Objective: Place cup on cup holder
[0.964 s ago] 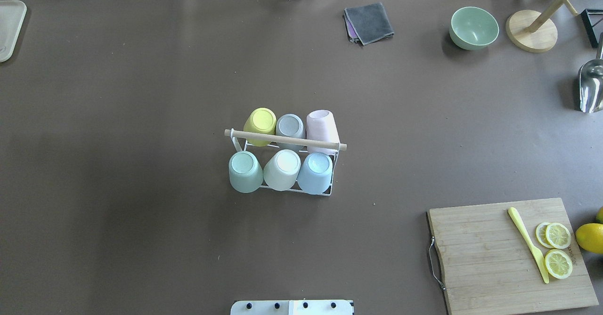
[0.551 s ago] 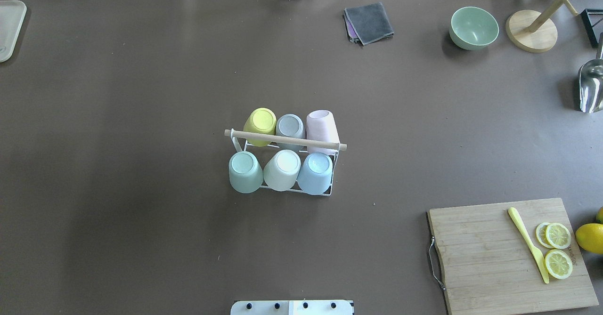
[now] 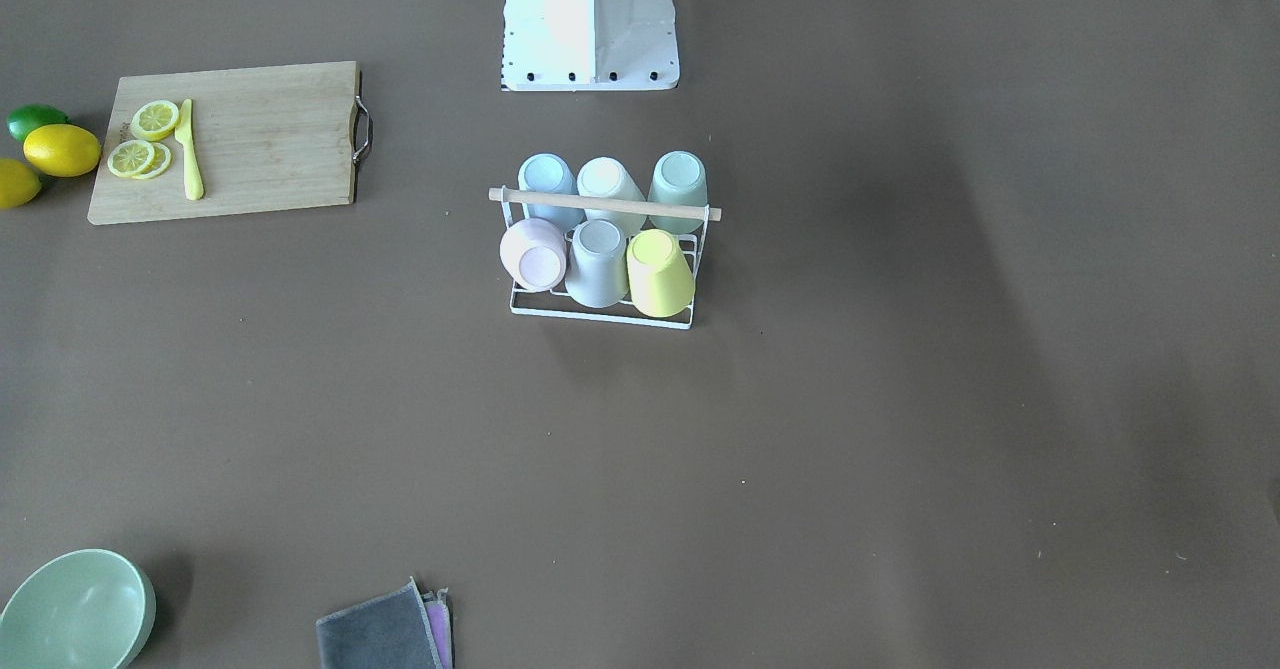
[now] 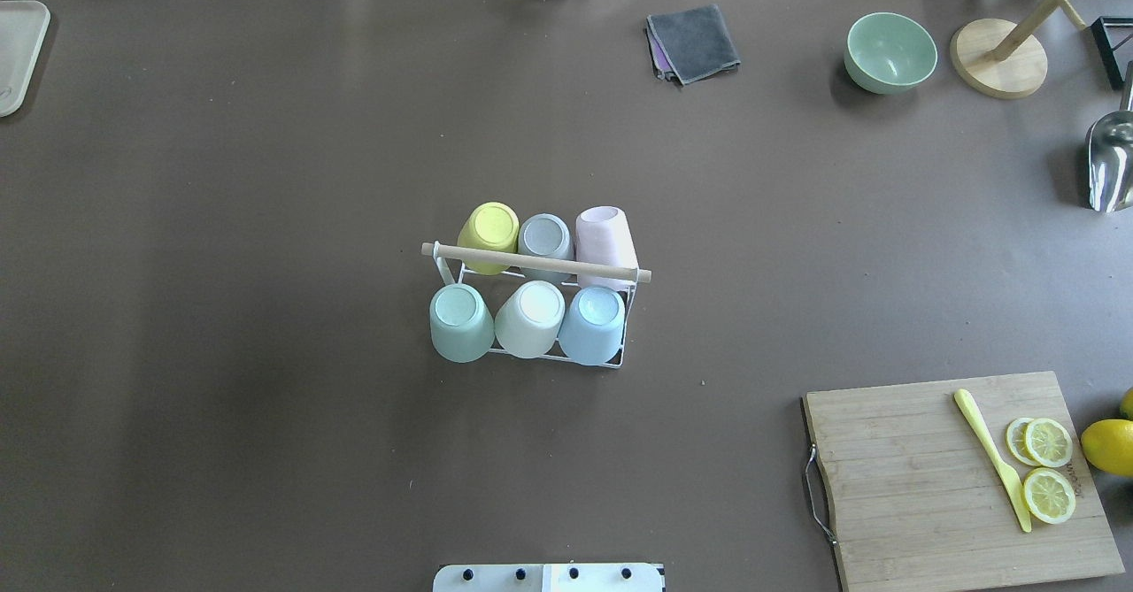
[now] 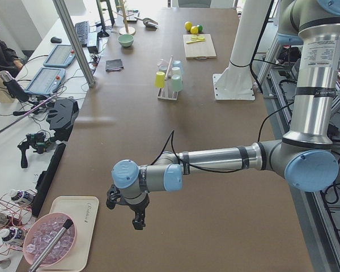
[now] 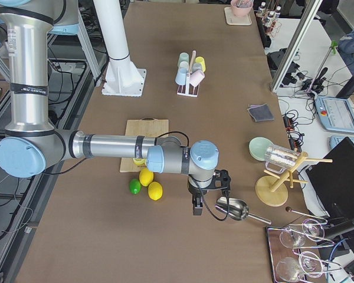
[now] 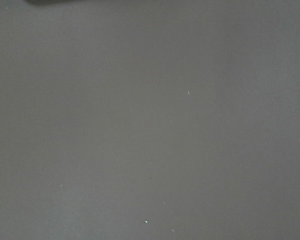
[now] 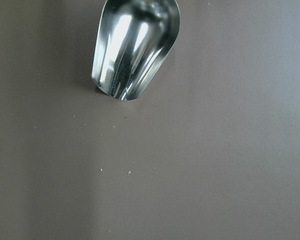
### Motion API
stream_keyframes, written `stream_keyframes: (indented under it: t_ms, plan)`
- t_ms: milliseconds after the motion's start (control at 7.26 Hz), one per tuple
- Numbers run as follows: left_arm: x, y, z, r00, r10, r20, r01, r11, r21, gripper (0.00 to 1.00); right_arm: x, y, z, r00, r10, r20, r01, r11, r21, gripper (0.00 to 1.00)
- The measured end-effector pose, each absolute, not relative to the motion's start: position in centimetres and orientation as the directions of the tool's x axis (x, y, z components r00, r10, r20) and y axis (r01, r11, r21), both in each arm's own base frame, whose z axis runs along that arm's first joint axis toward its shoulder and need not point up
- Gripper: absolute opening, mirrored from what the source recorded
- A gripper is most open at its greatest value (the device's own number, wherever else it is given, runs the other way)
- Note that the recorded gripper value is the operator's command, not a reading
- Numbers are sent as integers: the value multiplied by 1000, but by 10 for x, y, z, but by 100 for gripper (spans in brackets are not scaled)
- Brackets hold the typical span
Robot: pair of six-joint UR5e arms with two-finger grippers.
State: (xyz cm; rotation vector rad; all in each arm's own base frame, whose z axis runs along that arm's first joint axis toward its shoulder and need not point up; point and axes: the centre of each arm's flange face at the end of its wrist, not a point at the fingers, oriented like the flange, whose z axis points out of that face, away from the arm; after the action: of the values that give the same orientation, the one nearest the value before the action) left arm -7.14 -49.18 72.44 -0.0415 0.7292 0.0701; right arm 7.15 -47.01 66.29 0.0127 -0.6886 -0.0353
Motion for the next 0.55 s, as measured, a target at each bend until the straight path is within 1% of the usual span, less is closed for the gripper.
stream_keyframes:
  t_ms: [551]
  plan:
    - [-73, -463, 710, 713, 61, -699, -66, 998, 20, 98, 73, -470, 662, 772, -37, 635, 26, 999, 26, 100]
